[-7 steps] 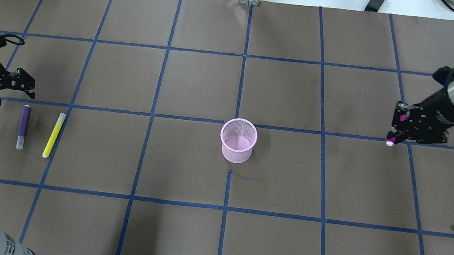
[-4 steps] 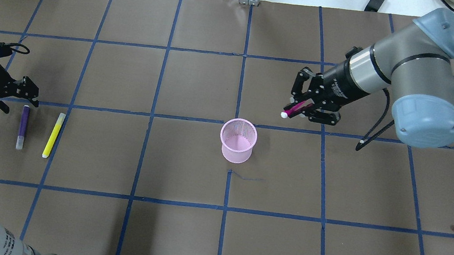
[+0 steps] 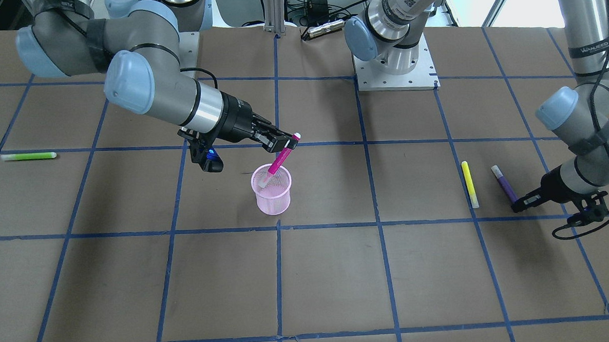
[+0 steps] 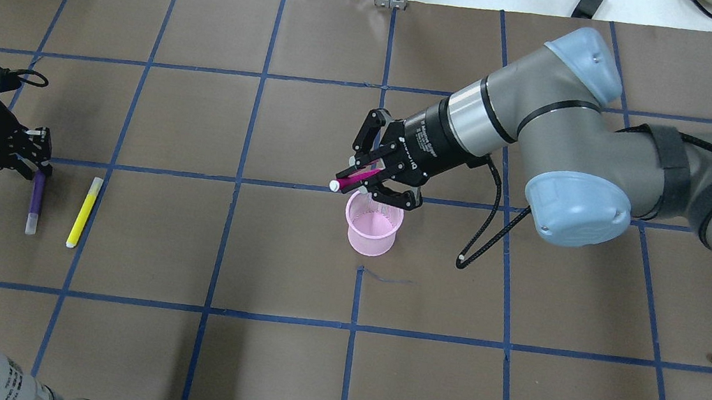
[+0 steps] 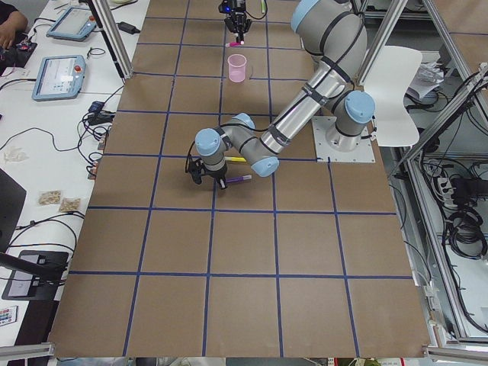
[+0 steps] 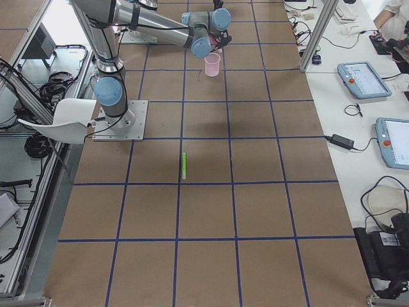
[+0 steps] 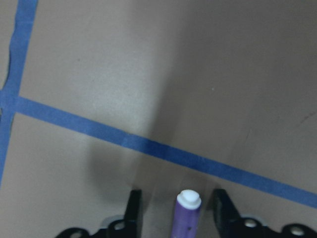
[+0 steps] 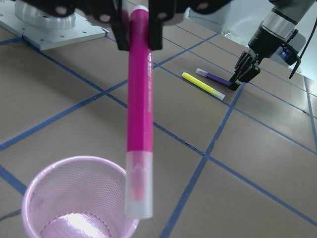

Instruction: Insert purple and pink pens into pink cup

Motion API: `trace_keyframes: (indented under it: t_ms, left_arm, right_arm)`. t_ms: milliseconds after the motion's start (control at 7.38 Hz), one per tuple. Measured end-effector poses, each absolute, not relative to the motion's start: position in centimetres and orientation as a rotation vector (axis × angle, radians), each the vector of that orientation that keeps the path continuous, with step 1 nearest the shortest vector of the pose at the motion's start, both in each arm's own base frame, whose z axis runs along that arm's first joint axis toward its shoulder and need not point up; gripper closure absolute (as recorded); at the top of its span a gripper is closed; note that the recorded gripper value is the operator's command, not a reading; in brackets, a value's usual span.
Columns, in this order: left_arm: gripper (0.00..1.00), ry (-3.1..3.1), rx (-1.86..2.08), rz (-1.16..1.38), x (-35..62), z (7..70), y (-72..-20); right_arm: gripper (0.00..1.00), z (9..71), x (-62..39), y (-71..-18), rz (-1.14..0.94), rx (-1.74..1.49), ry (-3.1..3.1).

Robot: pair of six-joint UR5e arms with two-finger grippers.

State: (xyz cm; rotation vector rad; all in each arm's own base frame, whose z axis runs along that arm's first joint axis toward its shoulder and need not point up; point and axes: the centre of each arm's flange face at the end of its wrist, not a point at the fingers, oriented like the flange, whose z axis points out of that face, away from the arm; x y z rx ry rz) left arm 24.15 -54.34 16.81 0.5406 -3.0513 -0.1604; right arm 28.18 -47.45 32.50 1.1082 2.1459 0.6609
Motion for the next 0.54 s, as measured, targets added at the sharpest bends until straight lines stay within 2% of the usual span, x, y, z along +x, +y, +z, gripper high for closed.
trace_keyframes:
  t_ms: [271,406,542]
  left_arm:
    - [1.0,-3.058,0.541,-0.147,24.3,17.2,-54.6]
    - [1.0,-3.059,0.543,-0.142,24.4,17.3,-54.7]
    - [1.0,-3.06,0.548,-0.139,24.4,17.4,-54.7]
  right_arm:
    - [1.0,30.3,29.0,-46.9,0.753,1.182,2.12]
    - [0.86,29.9,29.1,-47.0,0.768,1.198,2.114]
    - [0.45,29.4,29.2,-47.1,0.775,1.207,2.113]
